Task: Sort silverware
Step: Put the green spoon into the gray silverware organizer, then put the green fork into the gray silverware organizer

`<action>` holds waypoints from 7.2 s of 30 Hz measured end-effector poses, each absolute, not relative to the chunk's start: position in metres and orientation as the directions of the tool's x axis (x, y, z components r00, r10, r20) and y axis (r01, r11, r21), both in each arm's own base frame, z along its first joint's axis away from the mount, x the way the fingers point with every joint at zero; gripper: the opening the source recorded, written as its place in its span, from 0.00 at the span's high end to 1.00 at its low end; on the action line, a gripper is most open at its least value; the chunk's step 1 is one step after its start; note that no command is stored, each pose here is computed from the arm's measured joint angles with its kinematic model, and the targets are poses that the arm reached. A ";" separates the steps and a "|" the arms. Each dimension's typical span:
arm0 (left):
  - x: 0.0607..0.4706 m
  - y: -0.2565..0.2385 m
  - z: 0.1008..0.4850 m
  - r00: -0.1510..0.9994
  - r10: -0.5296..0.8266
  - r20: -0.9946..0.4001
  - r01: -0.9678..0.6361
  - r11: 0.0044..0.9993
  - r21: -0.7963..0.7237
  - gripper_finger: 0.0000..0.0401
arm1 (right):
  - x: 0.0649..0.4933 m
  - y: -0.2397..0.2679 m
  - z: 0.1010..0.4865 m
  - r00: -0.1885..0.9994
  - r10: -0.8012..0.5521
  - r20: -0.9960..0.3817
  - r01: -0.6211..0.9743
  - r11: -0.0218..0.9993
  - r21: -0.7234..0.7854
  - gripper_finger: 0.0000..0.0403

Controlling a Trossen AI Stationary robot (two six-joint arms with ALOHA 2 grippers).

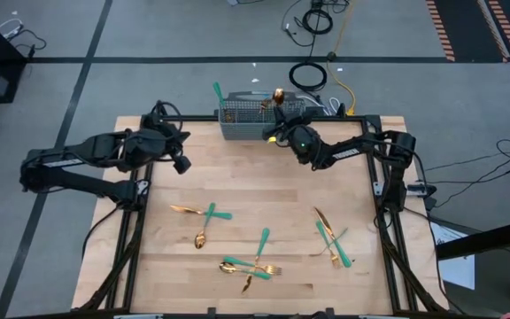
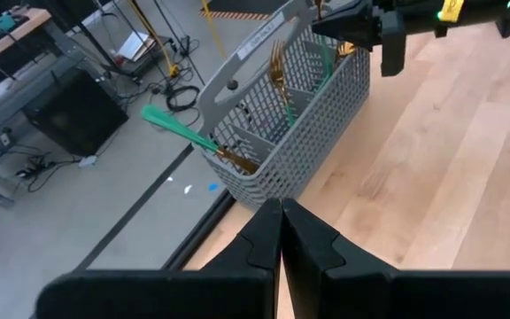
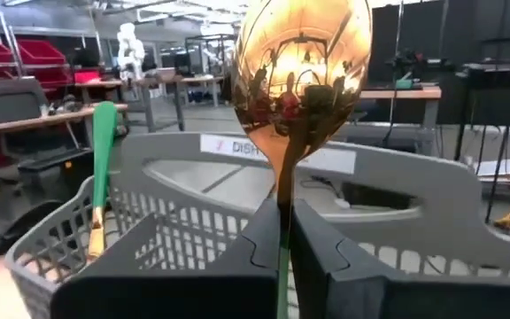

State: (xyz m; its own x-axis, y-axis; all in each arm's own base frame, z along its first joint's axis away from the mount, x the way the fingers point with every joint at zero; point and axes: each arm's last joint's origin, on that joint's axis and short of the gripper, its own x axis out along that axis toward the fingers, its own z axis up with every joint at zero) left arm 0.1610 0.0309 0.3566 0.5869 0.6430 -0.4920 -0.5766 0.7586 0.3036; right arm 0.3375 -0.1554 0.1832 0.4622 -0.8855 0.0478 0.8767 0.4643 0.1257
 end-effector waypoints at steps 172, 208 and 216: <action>0.170 0.031 0.344 0.534 0.624 -0.570 -0.530 0.773 0.350 0.96 | 0.460 -0.162 0.276 0.669 -0.741 -0.062 0.731 0.670 -0.128 1.00; 0.168 0.032 0.343 0.511 0.639 -0.575 -0.532 0.760 0.372 0.96 | 0.468 -0.170 0.212 0.568 -0.816 -0.102 0.819 0.573 -0.020 0.52; 0.168 0.032 0.343 0.509 0.638 -0.577 -0.528 0.761 0.376 0.96 | 0.431 -0.123 0.319 0.625 -0.776 -0.087 0.750 0.627 -0.210 0.46</action>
